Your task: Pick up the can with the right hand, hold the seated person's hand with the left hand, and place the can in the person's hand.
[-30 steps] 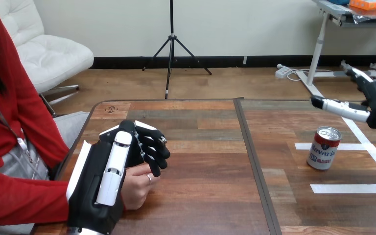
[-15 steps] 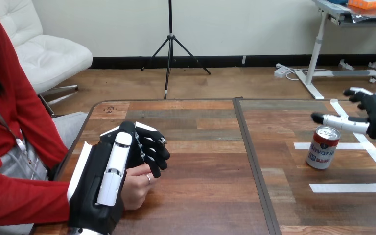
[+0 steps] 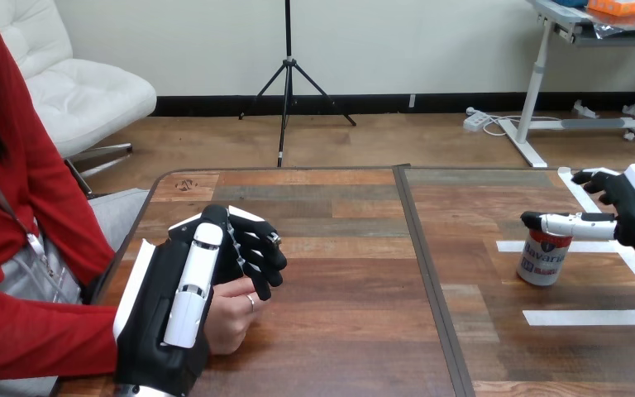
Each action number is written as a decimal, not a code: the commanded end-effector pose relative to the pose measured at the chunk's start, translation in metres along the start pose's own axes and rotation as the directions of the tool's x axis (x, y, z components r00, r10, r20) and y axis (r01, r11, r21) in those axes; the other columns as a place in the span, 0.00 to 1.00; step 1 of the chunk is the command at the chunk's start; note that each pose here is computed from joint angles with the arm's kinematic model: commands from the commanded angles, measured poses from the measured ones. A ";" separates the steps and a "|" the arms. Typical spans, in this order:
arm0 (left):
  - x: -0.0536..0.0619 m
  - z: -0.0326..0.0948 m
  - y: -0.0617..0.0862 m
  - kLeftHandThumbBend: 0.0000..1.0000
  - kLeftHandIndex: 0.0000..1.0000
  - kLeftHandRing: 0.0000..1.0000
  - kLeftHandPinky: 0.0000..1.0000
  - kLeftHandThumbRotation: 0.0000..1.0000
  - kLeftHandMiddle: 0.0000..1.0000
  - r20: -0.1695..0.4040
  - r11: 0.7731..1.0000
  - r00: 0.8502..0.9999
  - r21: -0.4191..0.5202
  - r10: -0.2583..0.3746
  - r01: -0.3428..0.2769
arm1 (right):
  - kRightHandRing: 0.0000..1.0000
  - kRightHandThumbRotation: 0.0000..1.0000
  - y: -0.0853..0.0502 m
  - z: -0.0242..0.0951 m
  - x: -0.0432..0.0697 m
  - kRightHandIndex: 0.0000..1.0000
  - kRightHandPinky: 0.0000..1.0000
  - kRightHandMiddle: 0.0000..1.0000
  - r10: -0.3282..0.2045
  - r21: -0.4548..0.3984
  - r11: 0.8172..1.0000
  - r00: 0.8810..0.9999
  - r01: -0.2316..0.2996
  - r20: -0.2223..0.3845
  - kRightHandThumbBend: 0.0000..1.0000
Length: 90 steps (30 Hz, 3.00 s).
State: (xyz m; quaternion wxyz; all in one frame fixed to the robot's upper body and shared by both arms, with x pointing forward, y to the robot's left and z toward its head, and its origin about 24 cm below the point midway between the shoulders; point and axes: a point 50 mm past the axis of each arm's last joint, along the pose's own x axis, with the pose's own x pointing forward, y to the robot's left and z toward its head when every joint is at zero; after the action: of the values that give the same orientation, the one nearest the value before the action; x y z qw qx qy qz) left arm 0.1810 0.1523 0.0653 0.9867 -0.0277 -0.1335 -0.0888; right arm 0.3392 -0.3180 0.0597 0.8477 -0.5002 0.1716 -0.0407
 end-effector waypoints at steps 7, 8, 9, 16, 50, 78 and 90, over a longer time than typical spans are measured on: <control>0.011 0.009 0.000 0.18 0.42 0.35 0.25 1.00 0.41 0.072 1.000 0.997 -0.002 0.000 0.000 | 0.86 0.56 -0.016 0.029 0.009 0.84 0.72 0.87 -0.042 0.013 0.999 0.996 0.041 0.074 0.99; 0.011 0.009 0.000 0.18 0.42 0.35 0.25 1.00 0.41 0.071 1.000 0.997 -0.001 0.000 0.000 | 0.86 0.56 -0.016 0.029 0.009 0.84 0.72 0.87 -0.040 0.013 0.999 0.997 0.039 0.072 0.99; 0.011 0.009 0.000 0.18 0.42 0.35 0.25 1.00 0.41 0.070 1.000 0.998 -0.001 -0.001 0.001 | 0.86 0.56 -0.016 0.029 0.009 0.84 0.72 0.87 -0.038 0.014 0.999 0.997 0.037 0.070 0.99; 0.010 0.009 0.000 0.19 0.42 0.36 0.25 1.00 0.41 0.064 1.000 0.998 0.007 -0.001 0.001 | 0.86 0.54 -0.013 0.028 0.008 0.84 0.72 0.87 -0.034 0.021 0.999 0.997 0.032 0.074 0.99; 0.010 0.009 0.001 0.18 0.41 0.37 0.27 1.00 0.42 0.069 1.000 0.998 0.018 -0.009 0.008 | 0.85 0.48 -0.003 0.034 0.009 0.82 0.74 0.86 0.005 0.008 1.000 0.997 -0.006 0.078 0.95; 0.008 0.010 0.001 0.20 0.41 0.38 0.28 1.00 0.42 0.070 1.000 0.998 0.004 -0.004 0.004 | 0.75 0.24 0.009 0.042 0.011 0.77 0.67 0.78 0.058 0.003 0.998 0.996 -0.058 0.075 0.84; 0.008 0.010 0.003 0.21 0.41 0.37 0.27 1.00 0.42 0.079 1.000 0.997 0.006 -0.010 0.009 | 0.67 0.14 0.013 0.042 0.010 0.72 0.61 0.72 0.060 -0.005 0.998 0.995 -0.059 0.080 0.81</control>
State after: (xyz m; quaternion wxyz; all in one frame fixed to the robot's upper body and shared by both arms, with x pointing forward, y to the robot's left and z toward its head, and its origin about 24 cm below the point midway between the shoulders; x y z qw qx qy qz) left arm 0.1807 0.1525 0.0657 0.9857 -0.0238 -0.1359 -0.0963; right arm 0.3426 -0.2920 0.0401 0.8470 -0.4931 0.1985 0.0086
